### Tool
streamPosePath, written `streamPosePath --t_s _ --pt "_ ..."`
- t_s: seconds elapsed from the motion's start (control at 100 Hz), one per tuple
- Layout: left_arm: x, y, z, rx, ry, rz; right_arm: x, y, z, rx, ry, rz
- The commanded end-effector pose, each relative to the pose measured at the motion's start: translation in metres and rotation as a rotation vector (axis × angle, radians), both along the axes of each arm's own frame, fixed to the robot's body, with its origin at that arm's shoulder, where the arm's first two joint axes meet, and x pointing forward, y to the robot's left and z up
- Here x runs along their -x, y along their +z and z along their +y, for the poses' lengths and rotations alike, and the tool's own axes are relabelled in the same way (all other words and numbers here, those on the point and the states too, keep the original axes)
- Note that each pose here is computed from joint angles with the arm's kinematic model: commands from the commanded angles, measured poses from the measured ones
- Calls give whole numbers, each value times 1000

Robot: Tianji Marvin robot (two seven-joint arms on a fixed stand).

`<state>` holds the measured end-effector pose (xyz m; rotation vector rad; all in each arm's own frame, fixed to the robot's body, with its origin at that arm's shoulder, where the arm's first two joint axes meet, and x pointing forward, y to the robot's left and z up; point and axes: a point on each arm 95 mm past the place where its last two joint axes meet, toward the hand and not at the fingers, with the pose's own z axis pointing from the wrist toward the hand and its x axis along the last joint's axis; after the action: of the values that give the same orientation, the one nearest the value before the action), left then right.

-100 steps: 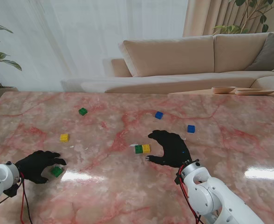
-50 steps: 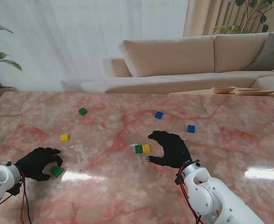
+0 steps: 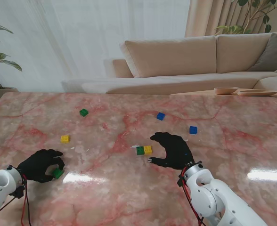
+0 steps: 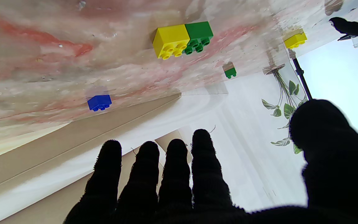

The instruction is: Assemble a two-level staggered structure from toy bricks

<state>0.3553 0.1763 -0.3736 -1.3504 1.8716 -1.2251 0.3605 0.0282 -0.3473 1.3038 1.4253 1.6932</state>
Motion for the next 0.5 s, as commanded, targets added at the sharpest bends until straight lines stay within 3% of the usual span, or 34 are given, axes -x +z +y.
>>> streamPosePath --t_s 0.0,0.27,0.49 --pt "3 -5 -1 3 3 8 3 -4 0 3 -1 23" --pt "1 -7 -3 15 13 -40 3 -4 0 2 -1 24" --pt "-4 -1 -20 39 56 -75 3 -2 -2 3 -9 20"
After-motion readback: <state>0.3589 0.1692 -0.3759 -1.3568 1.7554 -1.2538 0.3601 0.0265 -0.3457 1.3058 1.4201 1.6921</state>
